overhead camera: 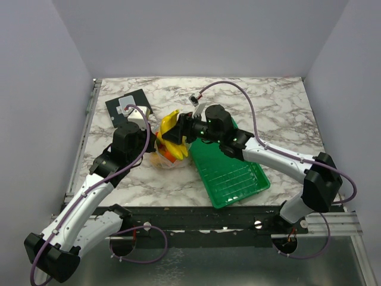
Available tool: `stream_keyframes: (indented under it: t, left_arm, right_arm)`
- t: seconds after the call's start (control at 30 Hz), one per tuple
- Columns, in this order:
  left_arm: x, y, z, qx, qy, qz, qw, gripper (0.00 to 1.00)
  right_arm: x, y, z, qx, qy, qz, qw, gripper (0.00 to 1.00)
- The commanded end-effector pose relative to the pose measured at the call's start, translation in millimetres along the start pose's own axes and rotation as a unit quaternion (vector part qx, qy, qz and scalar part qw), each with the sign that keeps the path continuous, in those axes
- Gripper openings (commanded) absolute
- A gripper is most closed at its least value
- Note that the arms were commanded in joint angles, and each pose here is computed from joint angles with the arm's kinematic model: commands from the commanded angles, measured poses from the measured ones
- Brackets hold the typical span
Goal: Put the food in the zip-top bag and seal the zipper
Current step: Place the fake fruit in the zipper food storage bag.
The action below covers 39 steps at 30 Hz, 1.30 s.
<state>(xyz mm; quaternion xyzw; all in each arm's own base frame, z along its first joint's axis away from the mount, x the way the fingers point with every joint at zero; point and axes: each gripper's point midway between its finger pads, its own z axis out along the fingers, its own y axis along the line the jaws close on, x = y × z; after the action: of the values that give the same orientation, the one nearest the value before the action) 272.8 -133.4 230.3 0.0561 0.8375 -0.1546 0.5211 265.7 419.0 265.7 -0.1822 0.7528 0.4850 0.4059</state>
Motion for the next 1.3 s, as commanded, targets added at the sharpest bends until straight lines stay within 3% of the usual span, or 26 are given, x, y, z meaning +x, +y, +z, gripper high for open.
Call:
stream_keyframes:
  t: [0.0,0.33,0.6,0.83,1.13,1.27]
  left_arm:
    - [-0.9,-2.7,-2.2,0.007,-0.006,0.001,1.000,0.00]
    - [-1.0,-2.3,-2.6,0.006,-0.007,0.001,1.000,0.00]
    - [-1.0,-2.8,-2.6,0.008,-0.006,0.001,1.000,0.00]
    - [-0.6,-2.4,-2.5,0.007,-0.006,0.001,1.000,0.00]
    - [-0.4,-2.9,-2.4,0.008,-0.006,0.002,1.000,0.00]
    - [-0.3,-3.2,-2.4,0.009,-0.005,0.002,1.000,0.00]
  right_arm:
    - [8.7,3.8,10.2,-0.008,0.019,-0.008,1.000,0.37]
    - [40.1,-11.6,25.4,0.023,0.069,-0.010,0.997,0.38]
    - [56.3,-25.2,29.5,0.066,0.101,-0.013,0.993,0.46]
    - [49.2,-25.5,31.1,0.083,0.097,-0.021,0.992,0.72]
    - [38.8,-15.7,28.8,0.081,0.090,-0.031,0.992,0.93]
    - [32.2,-11.3,25.0,0.081,0.082,-0.035,0.993,0.96]
